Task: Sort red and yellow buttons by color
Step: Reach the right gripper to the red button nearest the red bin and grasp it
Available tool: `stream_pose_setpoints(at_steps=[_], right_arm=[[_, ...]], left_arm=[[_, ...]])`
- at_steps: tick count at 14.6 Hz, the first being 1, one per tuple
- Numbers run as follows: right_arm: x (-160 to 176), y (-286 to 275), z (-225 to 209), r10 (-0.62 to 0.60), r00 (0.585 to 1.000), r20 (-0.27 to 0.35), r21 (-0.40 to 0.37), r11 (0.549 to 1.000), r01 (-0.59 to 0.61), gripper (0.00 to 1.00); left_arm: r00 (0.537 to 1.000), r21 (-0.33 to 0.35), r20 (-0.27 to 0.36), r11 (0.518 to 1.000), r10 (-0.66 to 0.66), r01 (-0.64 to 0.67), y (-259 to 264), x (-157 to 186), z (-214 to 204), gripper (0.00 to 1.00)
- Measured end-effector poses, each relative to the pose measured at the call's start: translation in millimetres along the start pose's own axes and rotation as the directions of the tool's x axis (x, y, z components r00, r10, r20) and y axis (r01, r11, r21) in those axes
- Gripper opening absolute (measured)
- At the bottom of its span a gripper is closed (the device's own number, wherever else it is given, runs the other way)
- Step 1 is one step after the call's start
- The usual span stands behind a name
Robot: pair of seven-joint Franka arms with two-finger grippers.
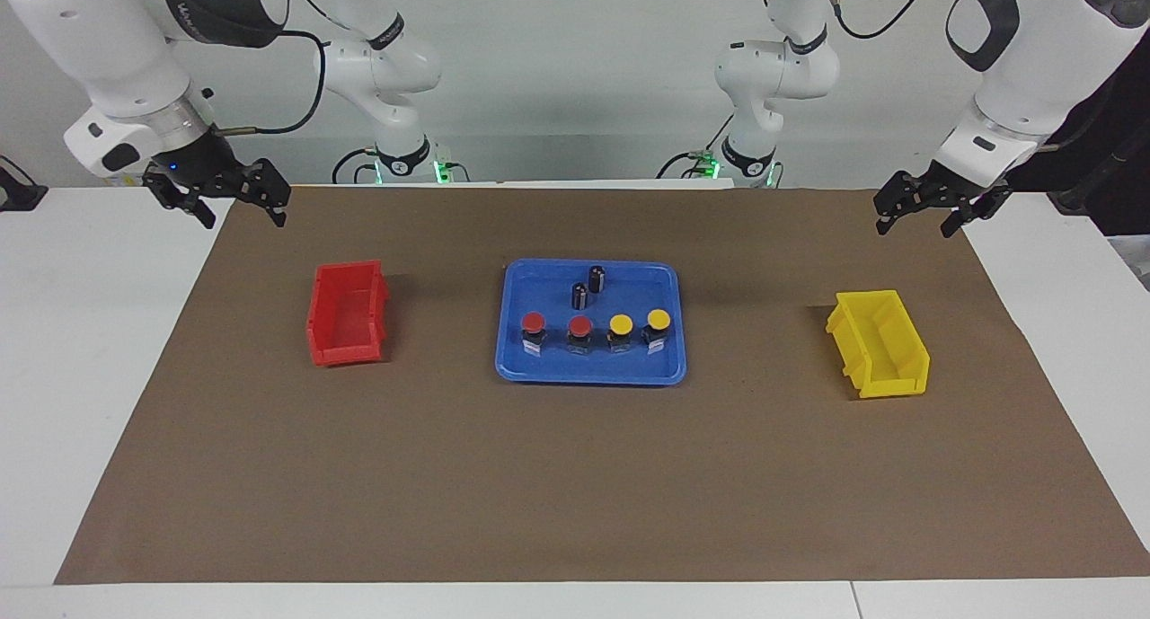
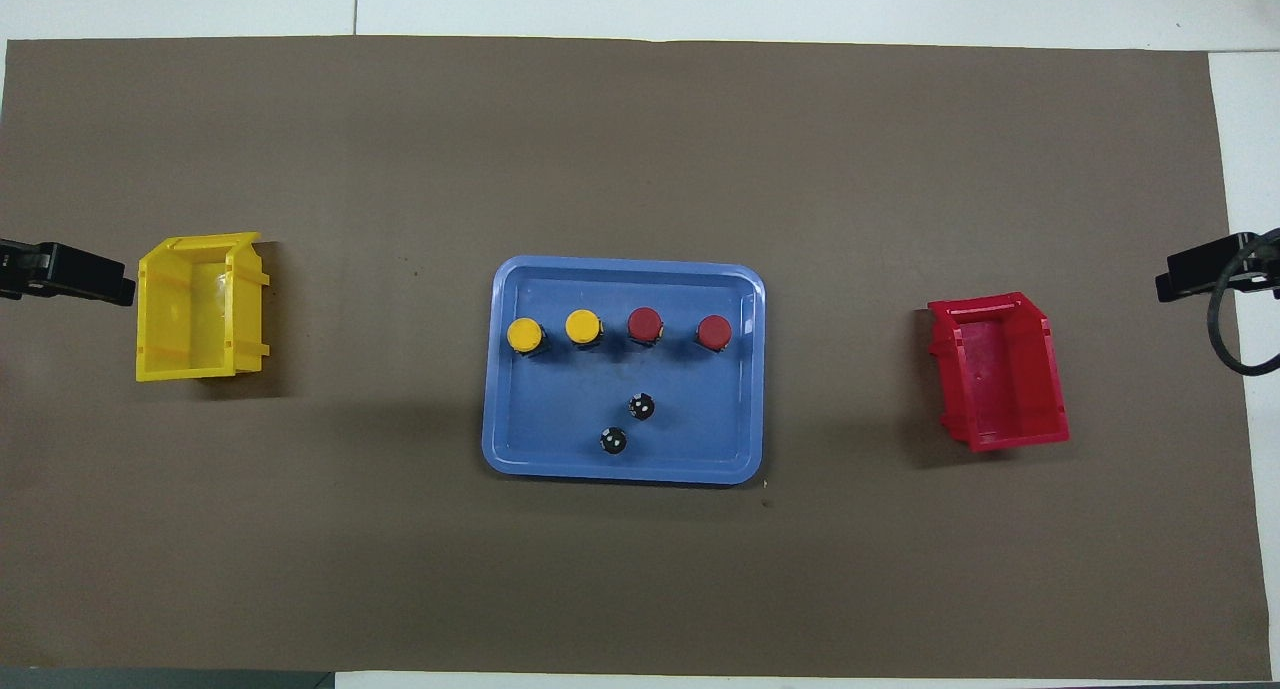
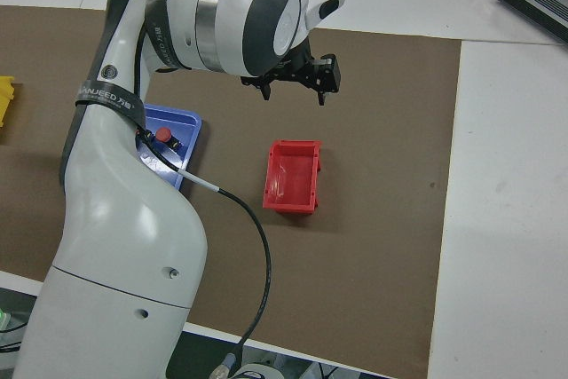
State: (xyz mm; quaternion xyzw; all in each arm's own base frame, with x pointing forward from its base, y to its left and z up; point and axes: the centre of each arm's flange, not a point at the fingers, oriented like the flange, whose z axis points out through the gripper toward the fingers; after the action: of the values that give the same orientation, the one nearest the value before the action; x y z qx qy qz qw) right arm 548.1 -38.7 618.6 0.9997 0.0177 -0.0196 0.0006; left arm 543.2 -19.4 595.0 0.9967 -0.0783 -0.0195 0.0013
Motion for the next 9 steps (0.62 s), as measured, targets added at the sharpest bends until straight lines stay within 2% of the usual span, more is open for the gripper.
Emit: stream_pose_setpoints(at_steps=[2,4,6,7,9], right_arm=[[12,-43,-13,0.004,1.000,-0.031,-0.004,1.000,-0.005,1.00],[27,-108,-5,0.003,0.999,-0.035,-0.007,1.000,-0.003,1.00],[46,-187,19,0.040,0.997,-0.062,-0.001,0.999,-0.040,1.00],[55,-223,33,0.048,0.994,-0.094,0.010,0.999,-0.047,1.00],[67,-282,75,0.049,0.990,-0.130,0.028,0.999,-0.045,1.00]], left_arm=[[1.000,0.000,0.000,1.000,0.000,0.000,0,0,0,1.00],[1.000,0.000,0.000,1.000,0.000,0.000,0,0,0,1.00],[1.000,0.000,0.000,1.000,0.000,0.000,0,0,0,1.00],[1.000,0.000,0.000,1.000,0.000,0.000,0,0,0,1.00],[1.000,0.000,0.000,1.000,0.000,0.000,0,0,0,1.00]])
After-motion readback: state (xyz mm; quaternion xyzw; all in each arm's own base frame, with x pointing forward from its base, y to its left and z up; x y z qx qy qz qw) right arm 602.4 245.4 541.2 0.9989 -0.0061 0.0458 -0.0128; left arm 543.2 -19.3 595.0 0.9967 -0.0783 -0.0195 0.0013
